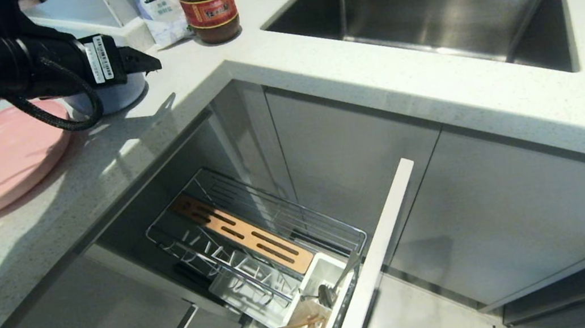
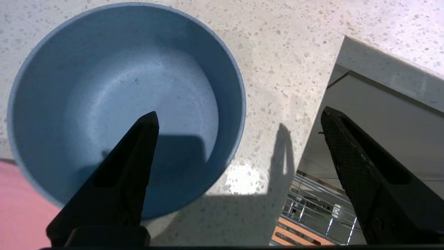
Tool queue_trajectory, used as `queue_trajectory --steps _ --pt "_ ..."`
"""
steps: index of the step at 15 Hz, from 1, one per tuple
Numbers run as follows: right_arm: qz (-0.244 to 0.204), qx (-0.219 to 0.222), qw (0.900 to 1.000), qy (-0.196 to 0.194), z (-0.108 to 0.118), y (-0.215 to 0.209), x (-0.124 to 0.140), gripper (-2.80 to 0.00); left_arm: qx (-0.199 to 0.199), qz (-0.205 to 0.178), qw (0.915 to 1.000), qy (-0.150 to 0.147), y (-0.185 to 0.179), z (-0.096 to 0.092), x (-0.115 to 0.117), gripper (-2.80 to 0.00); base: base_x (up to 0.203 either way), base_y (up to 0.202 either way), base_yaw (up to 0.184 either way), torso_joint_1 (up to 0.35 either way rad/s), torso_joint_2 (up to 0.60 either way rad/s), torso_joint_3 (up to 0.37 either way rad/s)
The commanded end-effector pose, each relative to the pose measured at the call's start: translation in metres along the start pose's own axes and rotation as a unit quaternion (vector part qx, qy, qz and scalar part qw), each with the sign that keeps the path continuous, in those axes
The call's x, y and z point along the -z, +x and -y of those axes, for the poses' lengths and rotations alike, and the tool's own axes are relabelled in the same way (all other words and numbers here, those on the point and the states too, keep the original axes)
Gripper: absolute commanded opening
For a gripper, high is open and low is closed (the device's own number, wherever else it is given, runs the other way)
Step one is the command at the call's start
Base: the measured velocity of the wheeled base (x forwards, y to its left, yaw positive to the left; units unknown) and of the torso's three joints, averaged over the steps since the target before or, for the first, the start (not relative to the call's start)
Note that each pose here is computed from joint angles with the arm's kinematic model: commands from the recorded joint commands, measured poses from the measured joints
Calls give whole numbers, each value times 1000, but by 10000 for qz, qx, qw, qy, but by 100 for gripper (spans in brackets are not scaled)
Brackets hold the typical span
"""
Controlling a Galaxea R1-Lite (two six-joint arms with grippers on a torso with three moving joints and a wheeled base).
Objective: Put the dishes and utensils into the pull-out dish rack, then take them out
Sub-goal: Pick up the bowl and place it in the cupboard
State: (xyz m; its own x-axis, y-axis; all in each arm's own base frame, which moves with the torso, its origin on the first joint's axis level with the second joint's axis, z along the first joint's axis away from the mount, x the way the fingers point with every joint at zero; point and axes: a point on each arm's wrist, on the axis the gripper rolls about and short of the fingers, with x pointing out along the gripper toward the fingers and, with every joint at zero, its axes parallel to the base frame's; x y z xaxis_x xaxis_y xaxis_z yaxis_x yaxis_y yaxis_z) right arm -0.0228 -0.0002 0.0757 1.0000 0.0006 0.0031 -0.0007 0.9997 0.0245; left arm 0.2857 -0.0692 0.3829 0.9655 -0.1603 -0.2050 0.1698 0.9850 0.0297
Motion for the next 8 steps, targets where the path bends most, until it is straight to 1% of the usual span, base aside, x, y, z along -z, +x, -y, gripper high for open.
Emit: queue_trajectory --steps 1,5,6,8 --pt "15 -5 10000 0 0 0 0 -280 -24 -70 10000 -2 10 -1 2 0 0 0 0 0 0 0" --pt "10 2 10000 0 0 0 1 -280 -31 -100 9999 0 14 -1 4 0 0 0 0 0 0 0" --pt "15 -5 10000 0 0 0 0 -280 -31 -108 9999 1 14 -1 4 -280 0 0 0 0 0 0" --pt "7 -5 10000 0 0 0 1 -280 -24 -92 10000 1 14 0 4 -280 0 0 0 0 0 0"
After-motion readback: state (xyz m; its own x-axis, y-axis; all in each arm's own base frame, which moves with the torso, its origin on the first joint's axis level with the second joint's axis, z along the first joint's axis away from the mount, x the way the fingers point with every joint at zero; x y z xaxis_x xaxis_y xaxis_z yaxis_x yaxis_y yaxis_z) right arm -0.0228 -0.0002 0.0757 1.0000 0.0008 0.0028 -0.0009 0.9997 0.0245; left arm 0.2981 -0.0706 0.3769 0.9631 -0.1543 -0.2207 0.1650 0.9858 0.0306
